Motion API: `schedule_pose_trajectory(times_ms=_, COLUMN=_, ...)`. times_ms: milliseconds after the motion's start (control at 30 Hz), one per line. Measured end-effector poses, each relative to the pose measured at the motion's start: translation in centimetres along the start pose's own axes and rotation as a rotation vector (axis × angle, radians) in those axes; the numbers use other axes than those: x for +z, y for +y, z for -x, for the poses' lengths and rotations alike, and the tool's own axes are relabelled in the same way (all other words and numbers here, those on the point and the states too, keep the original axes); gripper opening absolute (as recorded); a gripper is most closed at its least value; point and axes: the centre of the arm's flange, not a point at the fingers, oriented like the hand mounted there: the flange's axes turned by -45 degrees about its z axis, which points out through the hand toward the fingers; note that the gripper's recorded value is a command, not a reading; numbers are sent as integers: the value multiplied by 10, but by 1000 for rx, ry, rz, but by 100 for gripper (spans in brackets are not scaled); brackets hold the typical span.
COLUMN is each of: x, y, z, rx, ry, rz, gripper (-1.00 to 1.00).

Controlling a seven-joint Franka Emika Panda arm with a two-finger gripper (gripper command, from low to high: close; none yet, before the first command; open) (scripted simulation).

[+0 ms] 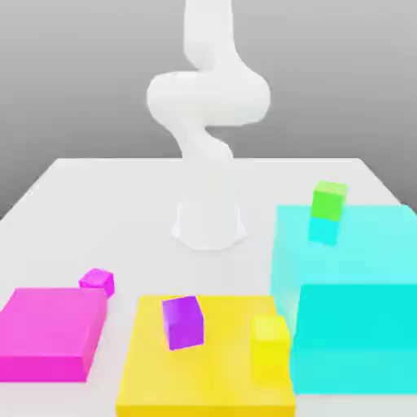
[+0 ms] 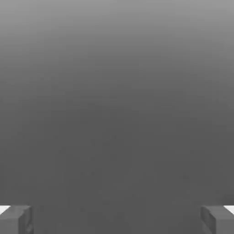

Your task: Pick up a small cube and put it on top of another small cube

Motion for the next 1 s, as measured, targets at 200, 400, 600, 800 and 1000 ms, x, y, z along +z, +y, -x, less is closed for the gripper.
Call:
schedule_pose_trajectory(times_ms=200, x=113, y=58, z=52, rx=32, ry=-175, rz=103, gripper=0)
schedule_pose_trajectory(times_ms=400, x=195, y=122, z=135, rx=92, ry=-349, rz=157, gripper=0)
schedule_pose_trajectory(times_ms=600, x=245, y=173, z=243, rx=177, ry=-515, rz=168, gripper=0)
schedule_pose_trajectory(times_ms=800, x=264, y=196, z=359, rx=280, ry=-660, rz=137, gripper=0)
schedule_pose_trajectory(times_ms=1000, x=275, y=195, z=423, rx=340, ry=-727, rz=109, gripper=0)
